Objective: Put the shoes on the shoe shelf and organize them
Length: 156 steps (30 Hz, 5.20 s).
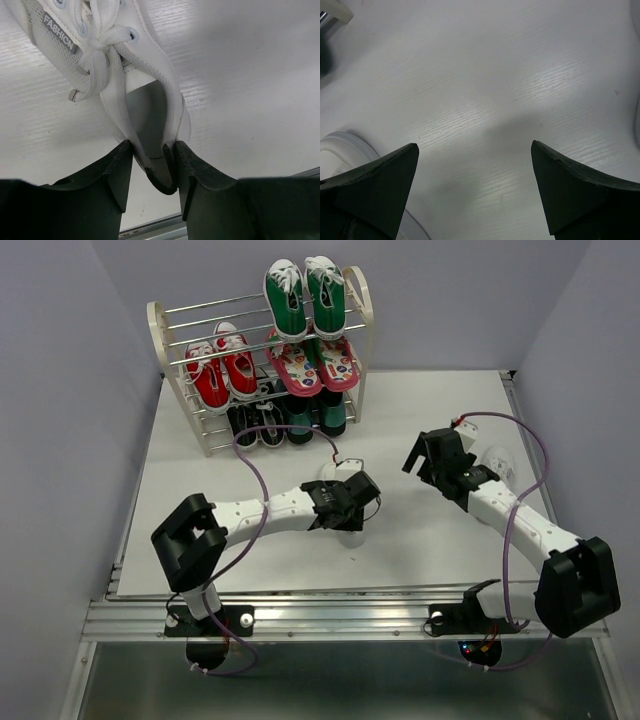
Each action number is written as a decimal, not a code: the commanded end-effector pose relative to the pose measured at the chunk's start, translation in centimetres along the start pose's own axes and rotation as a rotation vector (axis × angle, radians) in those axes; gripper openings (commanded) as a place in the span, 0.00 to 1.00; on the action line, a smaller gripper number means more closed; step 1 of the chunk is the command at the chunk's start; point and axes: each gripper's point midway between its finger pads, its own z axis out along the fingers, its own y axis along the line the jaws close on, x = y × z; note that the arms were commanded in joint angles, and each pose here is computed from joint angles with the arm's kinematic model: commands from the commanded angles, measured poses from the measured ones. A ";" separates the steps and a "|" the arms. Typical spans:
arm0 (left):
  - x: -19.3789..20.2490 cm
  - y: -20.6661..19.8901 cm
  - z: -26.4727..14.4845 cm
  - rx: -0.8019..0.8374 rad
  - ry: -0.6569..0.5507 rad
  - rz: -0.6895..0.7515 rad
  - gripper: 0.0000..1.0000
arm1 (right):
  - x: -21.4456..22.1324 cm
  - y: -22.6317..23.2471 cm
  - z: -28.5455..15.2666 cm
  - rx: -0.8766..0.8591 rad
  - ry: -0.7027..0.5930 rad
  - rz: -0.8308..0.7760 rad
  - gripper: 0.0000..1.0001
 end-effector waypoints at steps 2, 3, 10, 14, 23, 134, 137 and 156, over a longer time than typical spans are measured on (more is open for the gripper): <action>-4.0 1.4 -5.8 -0.074 -0.210 0.068 0.00 | -2.4 -1.4 -0.9 0.048 -0.100 -0.006 1.00; -4.3 1.9 -6.4 -0.095 -0.225 0.069 0.00 | -2.6 -1.6 -1.0 0.057 -0.108 -0.007 1.00; -2.7 5.0 -6.5 -0.206 -0.183 0.085 0.00 | -2.9 -1.9 -1.3 0.064 -0.129 -0.009 1.00; -1.4 5.3 -5.5 -0.209 -0.137 0.109 0.00 | -2.8 -1.9 -1.2 0.067 -0.123 -0.018 1.00; 1.0 4.2 -4.1 -0.133 -0.037 0.096 0.62 | -2.1 -1.7 -0.5 0.065 -0.091 -0.044 1.00; -32.2 14.2 -36.5 0.186 -1.071 -0.101 0.99 | -3.6 -17.0 0.9 0.452 0.048 0.194 1.00; -30.5 12.4 -33.5 0.232 -1.010 -0.126 0.99 | -3.0 -17.8 2.8 0.477 0.080 0.200 1.00; -15.3 10.7 -15.8 0.332 -0.558 -0.166 0.99 | 3.5 1.0 0.4 -0.156 0.243 0.000 0.01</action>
